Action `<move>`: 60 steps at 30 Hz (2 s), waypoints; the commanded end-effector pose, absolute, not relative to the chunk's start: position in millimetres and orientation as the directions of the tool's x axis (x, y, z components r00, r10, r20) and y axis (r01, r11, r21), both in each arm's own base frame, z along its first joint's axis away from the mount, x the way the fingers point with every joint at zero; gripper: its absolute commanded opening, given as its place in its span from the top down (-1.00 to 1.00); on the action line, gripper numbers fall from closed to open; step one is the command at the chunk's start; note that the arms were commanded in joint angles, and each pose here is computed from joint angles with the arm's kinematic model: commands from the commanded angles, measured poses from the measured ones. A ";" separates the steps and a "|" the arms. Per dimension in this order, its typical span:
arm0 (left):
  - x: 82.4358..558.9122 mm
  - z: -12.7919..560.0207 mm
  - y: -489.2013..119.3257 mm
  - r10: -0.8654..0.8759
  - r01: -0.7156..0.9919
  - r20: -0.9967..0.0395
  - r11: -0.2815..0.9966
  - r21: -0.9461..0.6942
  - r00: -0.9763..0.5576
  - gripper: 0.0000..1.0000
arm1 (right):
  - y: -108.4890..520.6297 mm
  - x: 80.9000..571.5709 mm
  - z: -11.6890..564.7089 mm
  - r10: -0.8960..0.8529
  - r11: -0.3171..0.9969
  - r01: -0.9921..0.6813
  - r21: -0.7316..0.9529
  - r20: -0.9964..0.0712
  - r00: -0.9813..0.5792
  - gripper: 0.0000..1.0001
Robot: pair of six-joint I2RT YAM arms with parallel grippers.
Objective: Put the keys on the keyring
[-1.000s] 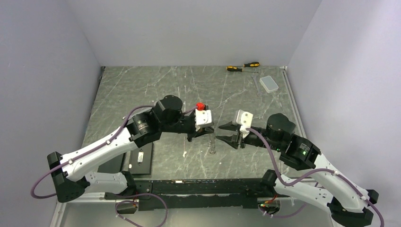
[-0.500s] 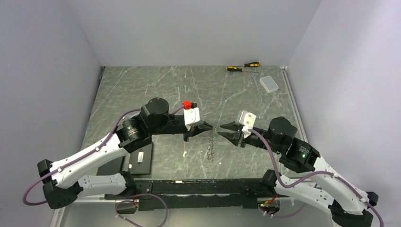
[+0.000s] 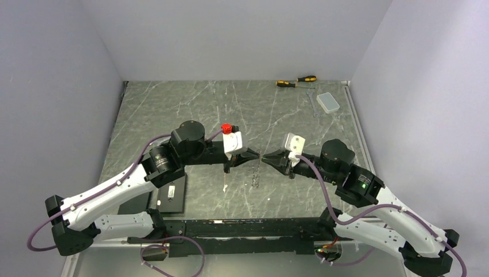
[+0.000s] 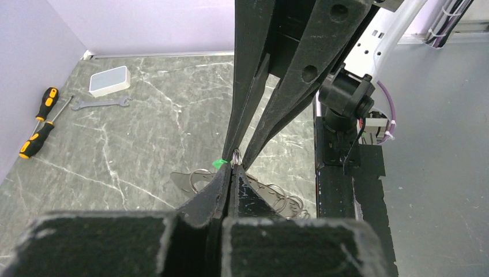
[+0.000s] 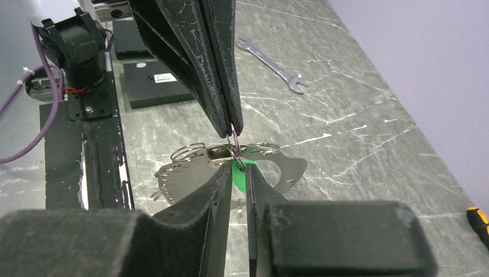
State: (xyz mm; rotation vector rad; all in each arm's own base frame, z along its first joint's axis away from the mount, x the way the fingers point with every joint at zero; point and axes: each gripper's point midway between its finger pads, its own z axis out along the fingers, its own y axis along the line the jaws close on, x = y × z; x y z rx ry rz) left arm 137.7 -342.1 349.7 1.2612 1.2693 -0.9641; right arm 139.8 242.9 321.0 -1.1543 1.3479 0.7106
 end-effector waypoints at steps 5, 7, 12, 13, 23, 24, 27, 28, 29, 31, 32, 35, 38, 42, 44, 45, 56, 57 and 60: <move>132.1 380.4 -338.8 0.039 0.981 -0.988 0.119 0.155 0.151 1.00 | 245.0 135.0 356.3 -0.139 0.318 -0.912 -0.258 -0.965 0.224 0.81; 132.7 380.3 -338.7 0.040 0.980 -0.988 0.121 0.156 0.152 1.00 | 245.8 133.9 355.9 -0.141 0.309 -0.915 -0.259 -0.964 0.225 0.93; 132.4 382.6 -338.3 0.032 0.980 -0.987 0.121 0.159 0.157 1.00 | 247.1 132.7 352.9 -0.152 0.294 -0.920 -0.260 -0.963 0.224 1.00; 132.2 384.1 -338.4 0.028 0.980 -0.987 0.122 0.159 0.157 1.00 | 247.1 132.7 352.2 -0.152 0.293 -0.920 -0.261 -0.962 0.225 1.00; 142.6 400.8 -337.2 -0.087 0.974 -0.992 0.216 0.073 0.093 1.00 | 247.4 138.1 354.7 -0.142 0.323 -0.911 -0.257 -0.965 0.222 1.00; 144.2 403.1 -337.0 -0.112 0.972 -0.991 0.230 0.039 0.067 1.00 | 248.1 138.7 355.5 -0.141 0.323 -0.910 -0.258 -0.964 0.224 1.00; 150.8 407.8 -335.8 -0.176 0.962 -0.984 0.273 -0.029 0.020 1.00 | 250.0 141.0 356.2 -0.143 0.326 -0.908 -0.262 -0.963 0.227 1.00; 153.4 409.5 -334.9 -0.192 0.957 -0.981 0.287 -0.046 0.011 1.00 | 250.1 142.7 355.6 -0.149 0.330 -0.906 -0.266 -0.962 0.228 1.00; 155.8 410.4 -333.9 -0.205 0.951 -0.979 0.302 -0.065 -0.002 1.00 | 250.4 144.7 354.2 -0.158 0.335 -0.904 -0.266 -0.962 0.225 1.00; 160.7 415.7 -330.5 -0.234 0.937 -0.972 0.334 -0.099 -0.019 1.00 | 251.1 146.5 352.3 -0.165 0.339 -0.903 -0.265 -0.961 0.220 1.00; 164.3 417.6 -328.7 -0.249 0.928 -0.968 0.352 -0.120 -0.031 1.00 | 251.1 147.3 352.4 -0.165 0.342 -0.901 -0.267 -0.961 0.222 1.00; 170.6 421.5 -325.9 -0.290 0.906 -0.955 0.382 -0.180 -0.067 1.00 | 251.4 149.2 351.7 -0.166 0.349 -0.898 -0.268 -0.961 0.222 1.00; 176.4 420.0 -325.2 -0.309 0.888 -0.946 0.405 -0.220 -0.093 1.00 | 253.3 152.5 349.4 -0.185 0.347 -0.896 -0.277 -0.957 0.224 1.00; 184.1 416.7 -324.5 -0.316 0.866 -0.943 0.438 -0.242 -0.104 1.00 | 258.3 157.7 343.4 -0.230 0.334 -0.899 -0.284 -0.949 0.215 1.00; 188.5 414.2 -323.0 -0.319 0.850 -0.941 0.459 -0.259 -0.114 1.00 | 259.9 158.5 342.4 -0.237 0.330 -0.900 -0.286 -0.947 0.214 1.00; 188.6 413.4 -323.2 -0.320 0.848 -0.940 0.459 -0.265 -0.121 1.00 | 260.2 159.2 342.1 -0.240 0.331 -0.898 -0.289 -0.946 0.217 1.00; 166.9 422.7 -331.5 -0.350 0.922 -0.935 0.338 -0.189 -0.064 1.00 | 260.8 171.6 337.4 -0.254 0.382 -0.877 -0.291 -0.946 0.203 1.00; 158.8 422.9 -333.6 -0.334 0.942 -0.941 0.299 -0.155 -0.049 1.00 | 260.5 170.3 340.3 -0.242 0.383 -0.877 -0.289 -0.948 0.207 1.00; 141.1 421.5 -335.2 -0.298 0.973 -0.954 0.222 -0.068 0.001 1.00 | 258.7 165.4 349.3 -0.209 0.381 -0.880 -0.285 -0.953 0.218 1.00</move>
